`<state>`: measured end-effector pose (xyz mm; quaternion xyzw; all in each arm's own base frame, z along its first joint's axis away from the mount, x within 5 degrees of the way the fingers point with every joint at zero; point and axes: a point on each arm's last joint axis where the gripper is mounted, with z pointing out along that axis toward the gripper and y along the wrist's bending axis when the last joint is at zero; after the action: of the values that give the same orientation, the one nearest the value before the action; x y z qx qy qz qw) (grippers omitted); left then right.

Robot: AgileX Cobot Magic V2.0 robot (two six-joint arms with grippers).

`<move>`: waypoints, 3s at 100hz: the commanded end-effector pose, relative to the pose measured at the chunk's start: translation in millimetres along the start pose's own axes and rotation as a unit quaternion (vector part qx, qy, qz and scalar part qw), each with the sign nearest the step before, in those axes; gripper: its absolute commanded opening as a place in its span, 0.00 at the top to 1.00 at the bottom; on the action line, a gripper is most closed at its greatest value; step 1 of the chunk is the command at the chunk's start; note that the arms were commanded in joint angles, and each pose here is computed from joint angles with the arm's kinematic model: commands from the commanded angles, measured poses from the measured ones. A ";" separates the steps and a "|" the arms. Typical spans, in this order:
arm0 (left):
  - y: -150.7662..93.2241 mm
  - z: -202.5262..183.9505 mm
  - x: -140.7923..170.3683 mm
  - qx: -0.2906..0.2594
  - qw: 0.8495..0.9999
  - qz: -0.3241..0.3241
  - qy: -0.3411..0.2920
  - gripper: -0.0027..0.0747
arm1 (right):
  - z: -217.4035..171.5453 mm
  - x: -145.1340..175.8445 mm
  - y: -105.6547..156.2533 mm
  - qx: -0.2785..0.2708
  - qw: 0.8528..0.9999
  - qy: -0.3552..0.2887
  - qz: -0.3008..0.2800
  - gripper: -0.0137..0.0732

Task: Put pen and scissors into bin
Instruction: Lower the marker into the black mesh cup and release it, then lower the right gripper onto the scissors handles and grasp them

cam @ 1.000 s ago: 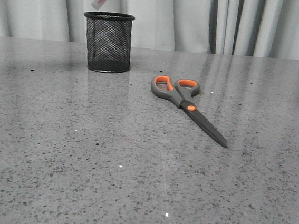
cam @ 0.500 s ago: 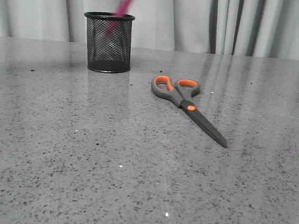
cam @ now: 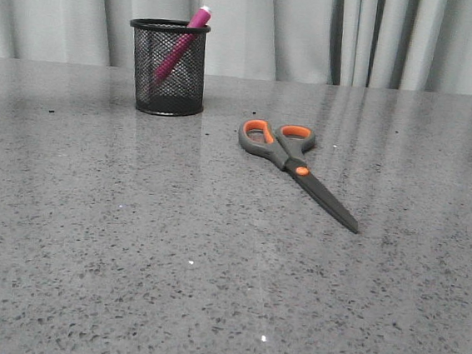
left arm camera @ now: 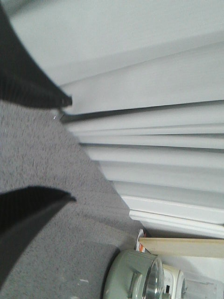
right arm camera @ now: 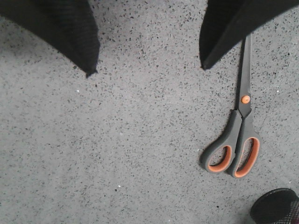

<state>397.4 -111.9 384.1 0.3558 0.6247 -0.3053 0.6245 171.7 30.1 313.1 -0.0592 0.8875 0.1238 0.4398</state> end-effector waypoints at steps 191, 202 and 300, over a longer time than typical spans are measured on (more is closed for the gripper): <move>-181.2 -219.1 26.9 -0.316 0.947 0.033 0.047 0.99 | 173.8 -85.3 115.2 -0.059 0.947 0.251 -0.194 0.36; -181.2 -219.1 26.9 -0.316 0.947 0.033 0.047 0.99 | 181.2 -81.2 115.2 -0.049 0.945 0.257 -0.196 0.36; -181.0 -219.3 26.8 -0.318 0.947 0.033 0.046 0.99 | 191.5 -74.0 120.6 -0.055 0.939 0.266 -0.210 0.93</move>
<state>125.3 -32.9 341.2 0.1977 0.7181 -0.0525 0.6652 341.2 201.9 252.9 -0.2928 0.9408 0.0565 0.1609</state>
